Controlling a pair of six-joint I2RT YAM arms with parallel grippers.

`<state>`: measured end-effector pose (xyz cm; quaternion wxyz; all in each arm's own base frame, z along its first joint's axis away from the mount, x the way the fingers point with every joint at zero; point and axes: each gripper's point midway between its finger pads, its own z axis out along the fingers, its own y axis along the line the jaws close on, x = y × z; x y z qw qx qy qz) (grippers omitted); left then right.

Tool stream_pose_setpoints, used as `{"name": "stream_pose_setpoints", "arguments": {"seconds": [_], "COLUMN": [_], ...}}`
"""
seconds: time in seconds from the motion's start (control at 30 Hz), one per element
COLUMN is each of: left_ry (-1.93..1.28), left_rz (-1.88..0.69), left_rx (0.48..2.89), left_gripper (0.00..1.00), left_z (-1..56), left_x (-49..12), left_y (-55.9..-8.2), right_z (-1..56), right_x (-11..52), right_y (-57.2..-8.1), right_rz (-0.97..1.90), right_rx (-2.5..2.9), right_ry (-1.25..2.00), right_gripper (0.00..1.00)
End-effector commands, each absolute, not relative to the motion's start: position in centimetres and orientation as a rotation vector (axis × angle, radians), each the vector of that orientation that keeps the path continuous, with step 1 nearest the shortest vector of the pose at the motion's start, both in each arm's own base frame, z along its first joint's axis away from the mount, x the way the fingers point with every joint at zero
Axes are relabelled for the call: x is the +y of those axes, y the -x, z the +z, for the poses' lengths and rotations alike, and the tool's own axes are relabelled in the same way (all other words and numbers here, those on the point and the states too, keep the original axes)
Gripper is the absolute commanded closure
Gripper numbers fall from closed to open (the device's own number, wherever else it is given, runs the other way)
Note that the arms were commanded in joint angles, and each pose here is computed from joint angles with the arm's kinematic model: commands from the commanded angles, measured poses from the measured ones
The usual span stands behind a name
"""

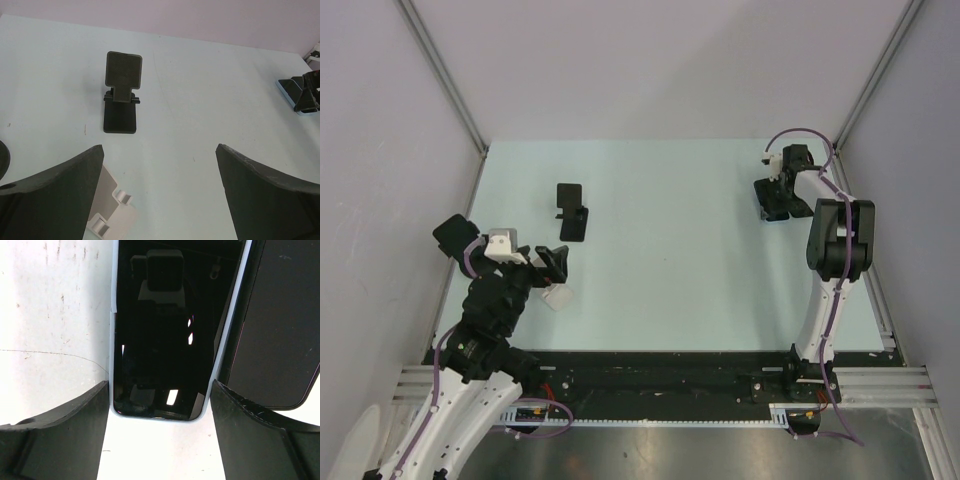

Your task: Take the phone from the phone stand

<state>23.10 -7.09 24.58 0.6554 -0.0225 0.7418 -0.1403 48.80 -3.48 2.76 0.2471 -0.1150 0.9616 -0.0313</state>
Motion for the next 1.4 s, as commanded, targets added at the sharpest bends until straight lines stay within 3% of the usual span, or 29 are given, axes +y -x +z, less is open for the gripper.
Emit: {"name": "stream_pose_setpoints", "arguments": {"seconds": [0.0,0.73,0.9,1.1,1.37], "left_ry": [0.027,0.013,0.012,0.024,0.081], "left_rz": [-0.320,-0.326,-0.328,-0.329,-0.312], "left_rx": [1.659,1.662,1.659,1.657,1.652], "left_gripper": [0.00,0.00,0.00,0.00,0.00], "left_z": [25.0,24.9,25.0,25.1,25.1], "left_x": [-7.4,-7.5,-7.6,-7.5,-6.8], "left_y": [-23.4,-23.3,-23.3,-23.3,-23.4], "right_z": [3.1,2.8,3.3,8.0,18.0], "right_x": [-3.6,-2.8,-2.7,-1.9,0.4], "right_y": [-50.5,-51.8,-51.1,-50.9,-49.8], "right_rz": [-0.123,-0.105,-0.100,-0.061,0.083], "right_rx": [2.588,2.561,2.571,2.481,2.257], "right_ry": [0.359,0.364,0.353,0.322,0.159], "right_gripper": [0.36,0.28,0.14,0.01,0.00]}}
